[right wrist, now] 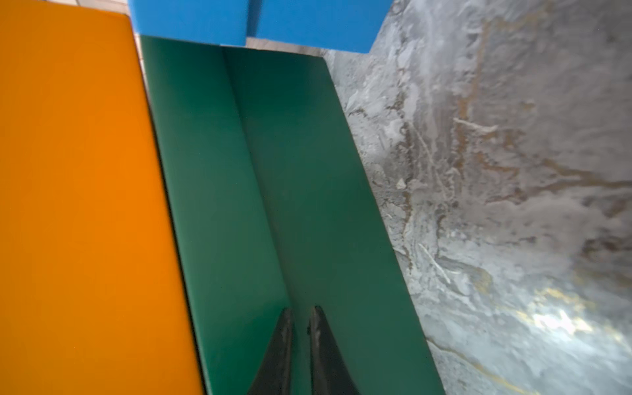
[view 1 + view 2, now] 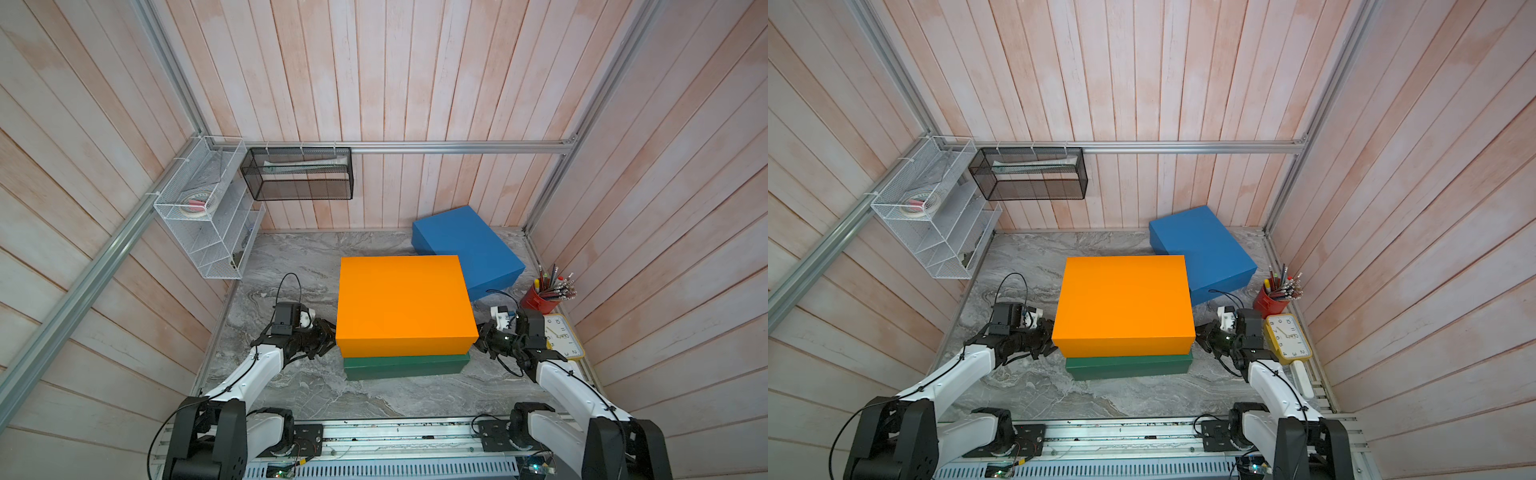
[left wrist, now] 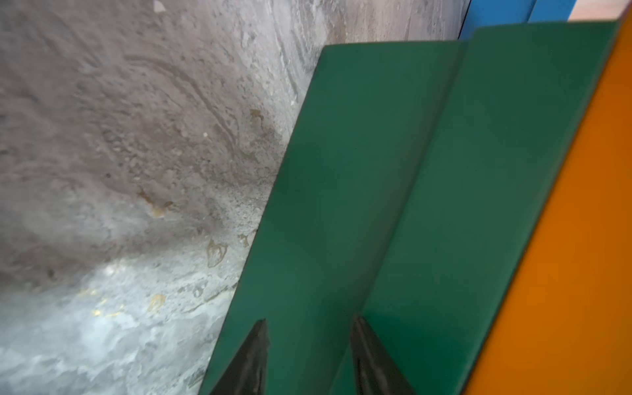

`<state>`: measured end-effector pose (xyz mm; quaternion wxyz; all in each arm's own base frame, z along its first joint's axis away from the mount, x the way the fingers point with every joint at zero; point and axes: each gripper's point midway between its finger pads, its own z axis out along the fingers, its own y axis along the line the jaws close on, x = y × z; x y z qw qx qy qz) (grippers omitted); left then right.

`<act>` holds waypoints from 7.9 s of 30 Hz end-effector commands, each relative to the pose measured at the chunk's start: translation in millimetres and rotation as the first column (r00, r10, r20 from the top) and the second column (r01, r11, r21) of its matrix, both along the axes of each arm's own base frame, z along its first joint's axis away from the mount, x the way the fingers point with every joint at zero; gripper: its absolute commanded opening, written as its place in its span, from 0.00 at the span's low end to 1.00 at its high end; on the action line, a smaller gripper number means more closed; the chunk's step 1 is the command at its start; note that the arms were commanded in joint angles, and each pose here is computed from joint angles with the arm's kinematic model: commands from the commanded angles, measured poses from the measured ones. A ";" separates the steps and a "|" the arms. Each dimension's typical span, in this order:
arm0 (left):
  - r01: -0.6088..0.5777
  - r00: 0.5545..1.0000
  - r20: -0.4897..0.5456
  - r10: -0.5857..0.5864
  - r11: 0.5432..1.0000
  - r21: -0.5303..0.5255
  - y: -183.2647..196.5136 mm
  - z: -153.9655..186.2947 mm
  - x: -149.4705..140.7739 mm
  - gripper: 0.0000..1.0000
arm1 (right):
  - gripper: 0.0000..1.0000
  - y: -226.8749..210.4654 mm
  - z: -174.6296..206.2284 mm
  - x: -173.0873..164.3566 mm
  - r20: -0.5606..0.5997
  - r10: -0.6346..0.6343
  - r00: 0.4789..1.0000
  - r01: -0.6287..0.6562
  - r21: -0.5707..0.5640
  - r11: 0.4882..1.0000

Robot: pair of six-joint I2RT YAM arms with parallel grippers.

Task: Stack the shoeboxes
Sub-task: Move the shoeboxes to the center of the board, then adjust the shoebox, then pick up the shoebox from the center of the board.

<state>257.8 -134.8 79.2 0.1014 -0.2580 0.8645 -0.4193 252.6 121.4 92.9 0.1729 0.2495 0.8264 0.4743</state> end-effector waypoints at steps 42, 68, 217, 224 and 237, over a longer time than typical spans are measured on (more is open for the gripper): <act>-0.105 0.984 0.169 0.053 0.943 0.316 83.6 42.7 64.8 0.69 | 0.59 21.1 22.9 54.1 0.089 0.143 0.986 -0.106 -0.330 0.938; 0.026 0.884 0.448 -0.134 0.970 0.240 27.1 169.6 43.7 1.00 | 0.88 80.8 171.3 80.4 0.519 0.306 0.798 -0.272 -0.144 0.952; -0.101 0.823 0.544 -0.164 0.900 0.425 96.7 204.2 147.3 1.00 | 0.61 -99.0 31.5 177.9 0.212 -0.568 0.795 0.527 0.221 0.821; -0.101 0.821 0.545 -0.167 0.898 0.428 97.5 205.7 147.4 1.00 | 0.54 -97.5 26.9 180.6 0.216 -0.560 0.800 0.516 0.229 0.825; -0.105 0.822 0.546 -0.164 0.898 0.427 98.9 206.9 149.4 1.00 | 0.41 -74.4 20.7 171.4 0.208 -0.426 0.880 0.381 0.227 0.896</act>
